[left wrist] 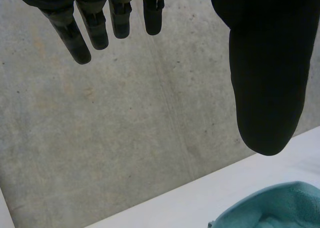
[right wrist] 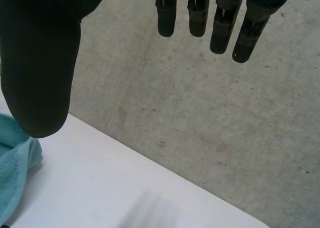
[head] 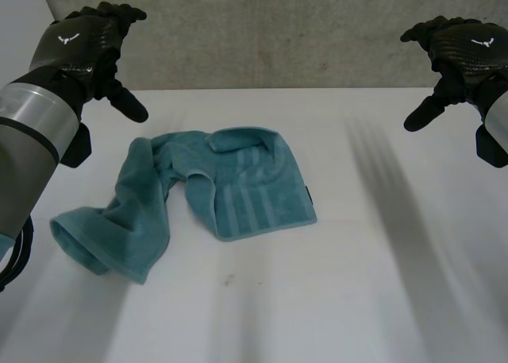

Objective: Fold the laundry

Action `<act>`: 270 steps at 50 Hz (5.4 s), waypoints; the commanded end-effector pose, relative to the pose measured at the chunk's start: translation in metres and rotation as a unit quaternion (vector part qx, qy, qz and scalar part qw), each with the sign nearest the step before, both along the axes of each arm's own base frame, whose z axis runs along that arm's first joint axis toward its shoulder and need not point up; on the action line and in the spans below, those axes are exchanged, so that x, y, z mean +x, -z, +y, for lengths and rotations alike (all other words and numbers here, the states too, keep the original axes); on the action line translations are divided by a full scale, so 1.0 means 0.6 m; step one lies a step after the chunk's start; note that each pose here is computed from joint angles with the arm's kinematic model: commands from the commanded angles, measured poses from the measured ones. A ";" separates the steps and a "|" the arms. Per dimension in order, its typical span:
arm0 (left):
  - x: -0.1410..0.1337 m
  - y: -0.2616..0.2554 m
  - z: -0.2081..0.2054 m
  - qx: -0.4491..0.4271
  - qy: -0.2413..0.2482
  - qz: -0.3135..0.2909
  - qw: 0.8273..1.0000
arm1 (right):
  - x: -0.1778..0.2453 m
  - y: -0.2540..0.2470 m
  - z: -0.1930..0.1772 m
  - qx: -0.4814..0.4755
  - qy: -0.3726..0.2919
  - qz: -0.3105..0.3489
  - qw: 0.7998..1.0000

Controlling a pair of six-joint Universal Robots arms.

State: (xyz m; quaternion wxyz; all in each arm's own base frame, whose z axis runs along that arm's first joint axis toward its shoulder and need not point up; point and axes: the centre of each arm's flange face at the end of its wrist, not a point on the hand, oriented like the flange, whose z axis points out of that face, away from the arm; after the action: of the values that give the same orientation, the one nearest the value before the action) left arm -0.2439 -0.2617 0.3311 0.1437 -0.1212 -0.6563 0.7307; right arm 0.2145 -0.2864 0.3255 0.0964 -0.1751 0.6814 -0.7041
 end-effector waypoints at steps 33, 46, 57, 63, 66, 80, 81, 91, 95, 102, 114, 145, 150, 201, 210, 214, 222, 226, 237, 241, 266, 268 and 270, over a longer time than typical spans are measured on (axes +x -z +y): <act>0.066 0.256 0.012 0.202 -0.110 -0.191 0.954 | 0.243 0.232 -0.003 0.261 -0.155 -0.136 0.943; 0.099 0.273 -0.007 0.197 -0.136 -0.229 0.943 | 0.355 0.336 0.018 0.360 -0.203 -0.214 0.885; 0.080 0.162 0.022 0.091 -0.118 -0.185 0.971 | 0.391 0.347 0.046 0.383 -0.234 -0.233 0.863; 0.077 0.082 0.048 0.020 -0.104 -0.132 0.986 | 0.397 0.361 0.043 0.374 -0.231 -0.236 0.867; 0.079 0.050 0.059 -0.006 -0.102 -0.100 0.990 | 0.398 0.363 0.034 0.357 -0.219 -0.240 0.876; 0.109 -0.034 0.030 -0.071 -0.141 -0.041 0.987 | 0.316 0.175 -0.051 0.160 -0.144 -0.183 0.959; 0.109 -0.034 0.030 -0.071 -0.141 -0.041 0.987 | 0.316 0.175 -0.051 0.160 -0.144 -0.183 0.959; 0.098 -0.066 0.032 -0.086 -0.108 0.016 0.990 | 0.262 0.140 -0.031 0.159 -0.123 -0.143 0.969; 0.096 -0.069 0.033 -0.088 -0.104 0.022 0.990 | 0.257 0.176 -0.022 0.194 -0.115 -0.125 0.966; 0.068 -0.111 0.054 -0.118 -0.069 0.041 0.990 | 0.255 0.208 -0.005 0.228 -0.115 -0.116 0.960; 0.044 -0.167 0.105 -0.156 -0.027 0.065 0.985 | 0.345 0.297 0.032 0.292 -0.183 -0.146 0.927; 0.058 -0.154 0.060 -0.143 -0.054 0.071 0.986 | 0.218 0.056 -0.075 0.039 -0.071 -0.109 0.991; 0.055 -0.105 0.007 -0.094 -0.061 0.081 0.990 | 0.170 -0.041 -0.010 -0.073 -0.090 0.036 0.993; -0.016 -0.184 0.101 -0.148 0.090 0.116 0.978 | 0.127 0.098 -0.012 0.161 -0.168 0.069 0.970; -0.017 -0.234 0.185 -0.197 0.149 0.133 0.960 | 0.193 0.182 -0.085 0.203 -0.256 -0.014 0.945; -0.015 -0.243 0.201 -0.206 0.161 0.136 0.956 | 0.218 0.216 -0.093 0.237 -0.312 -0.056 0.918; -0.017 -0.238 0.194 -0.203 0.163 0.129 0.957 | 0.259 0.274 -0.076 0.320 -0.423 -0.120 0.839; -0.017 -0.216 0.149 -0.184 0.137 0.115 0.967 | 0.249 0.238 -0.128 0.243 -0.358 -0.121 0.894; 0.019 -0.182 -0.015 -0.174 0.029 0.081 0.981 | 0.112 -0.027 -0.225 -0.067 -0.138 -0.145 0.977; 0.017 -0.177 -0.046 -0.174 0.011 0.086 0.981 | 0.096 -0.092 -0.189 -0.129 -0.128 -0.149 0.972; -0.003 0.225 -0.138 0.129 -0.028 -0.008 0.991 | 0.054 0.251 -0.055 0.144 -0.099 0.160 0.972; -0.001 0.222 -0.137 0.128 -0.030 -0.007 0.991 | 0.052 0.252 -0.056 0.145 -0.092 0.162 0.972; 0.002 0.219 -0.135 0.128 -0.031 -0.007 0.991 | 0.051 0.251 -0.056 0.145 -0.088 0.163 0.972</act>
State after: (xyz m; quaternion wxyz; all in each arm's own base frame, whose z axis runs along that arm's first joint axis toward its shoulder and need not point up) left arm -0.2478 -0.3456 0.1954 0.1342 -0.0895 -0.7478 0.6440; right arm 0.2493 -0.3154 0.1814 0.0917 -0.3454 0.7516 -0.5544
